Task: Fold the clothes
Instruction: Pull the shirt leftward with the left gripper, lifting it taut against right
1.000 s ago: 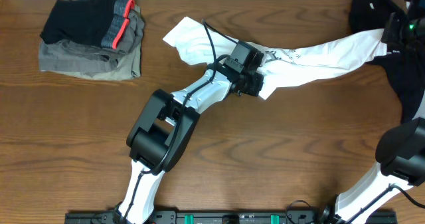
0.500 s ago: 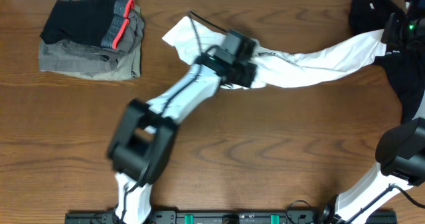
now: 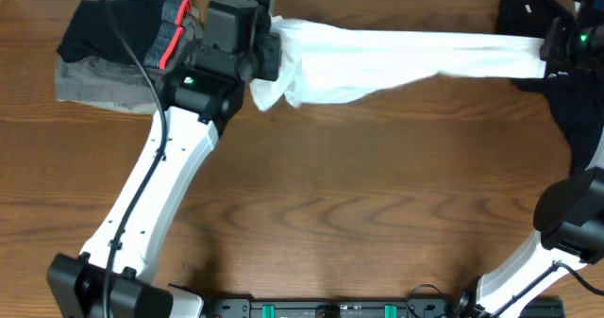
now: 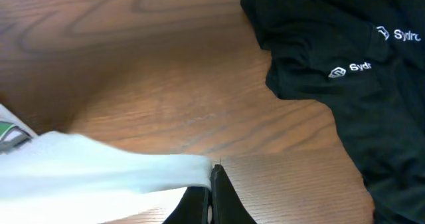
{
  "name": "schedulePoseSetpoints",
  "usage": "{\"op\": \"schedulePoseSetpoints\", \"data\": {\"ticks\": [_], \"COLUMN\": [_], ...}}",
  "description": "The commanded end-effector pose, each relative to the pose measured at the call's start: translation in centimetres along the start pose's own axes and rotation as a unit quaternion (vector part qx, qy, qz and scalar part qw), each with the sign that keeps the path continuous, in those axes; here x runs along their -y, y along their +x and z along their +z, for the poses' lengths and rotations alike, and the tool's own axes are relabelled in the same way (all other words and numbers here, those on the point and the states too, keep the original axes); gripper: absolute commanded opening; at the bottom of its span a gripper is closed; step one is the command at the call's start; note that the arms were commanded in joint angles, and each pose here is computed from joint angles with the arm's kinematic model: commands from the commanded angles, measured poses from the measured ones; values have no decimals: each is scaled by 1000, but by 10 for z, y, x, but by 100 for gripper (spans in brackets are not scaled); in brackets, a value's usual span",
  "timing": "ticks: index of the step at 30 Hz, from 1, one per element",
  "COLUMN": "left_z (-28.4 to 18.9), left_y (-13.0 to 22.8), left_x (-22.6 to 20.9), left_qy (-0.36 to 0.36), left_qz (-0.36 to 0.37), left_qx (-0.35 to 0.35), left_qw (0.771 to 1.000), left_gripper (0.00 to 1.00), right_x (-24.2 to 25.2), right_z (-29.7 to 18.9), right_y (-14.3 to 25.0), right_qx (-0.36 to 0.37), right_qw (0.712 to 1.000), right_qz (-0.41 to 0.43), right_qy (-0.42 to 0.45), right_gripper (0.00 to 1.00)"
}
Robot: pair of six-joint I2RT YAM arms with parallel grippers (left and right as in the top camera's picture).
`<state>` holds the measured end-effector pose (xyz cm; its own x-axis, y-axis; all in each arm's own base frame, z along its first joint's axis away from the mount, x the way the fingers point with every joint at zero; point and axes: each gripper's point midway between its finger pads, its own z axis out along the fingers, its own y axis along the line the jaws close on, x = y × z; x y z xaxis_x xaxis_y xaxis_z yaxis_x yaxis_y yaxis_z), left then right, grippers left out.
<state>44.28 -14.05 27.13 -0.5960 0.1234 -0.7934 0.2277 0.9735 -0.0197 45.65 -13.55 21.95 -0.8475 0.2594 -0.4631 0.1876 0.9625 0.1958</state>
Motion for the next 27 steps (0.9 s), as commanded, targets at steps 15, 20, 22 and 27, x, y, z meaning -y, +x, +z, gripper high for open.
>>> {"op": "schedulePoseSetpoints", "data": {"ticks": [15, 20, 22, 27], "left_z": [-9, -40, -62, -130], "left_y": [-17, -51, -67, -96], "left_x": [-73, -80, -79, -78], "left_qy": [-129, -135, -137, -143], "left_qz": [2, 0, 15, 38], "left_qx": [29, 88, 122, 198], "left_qw": [991, 987, 983, 969], "left_gripper": [6, 5, 6, 6], "right_x": [7, -4, -10, -26], "right_z": [-10, -27, -45, -103], "right_y": [-6, -11, -14, -16], "right_qx": [16, 38, 57, 111], "right_qw": [1000, 999, 998, 993], "right_qz": [-5, -11, -16, -32], "right_qy": [13, -8, -9, -4], "right_gripper": [1, 1, 1, 1]}}
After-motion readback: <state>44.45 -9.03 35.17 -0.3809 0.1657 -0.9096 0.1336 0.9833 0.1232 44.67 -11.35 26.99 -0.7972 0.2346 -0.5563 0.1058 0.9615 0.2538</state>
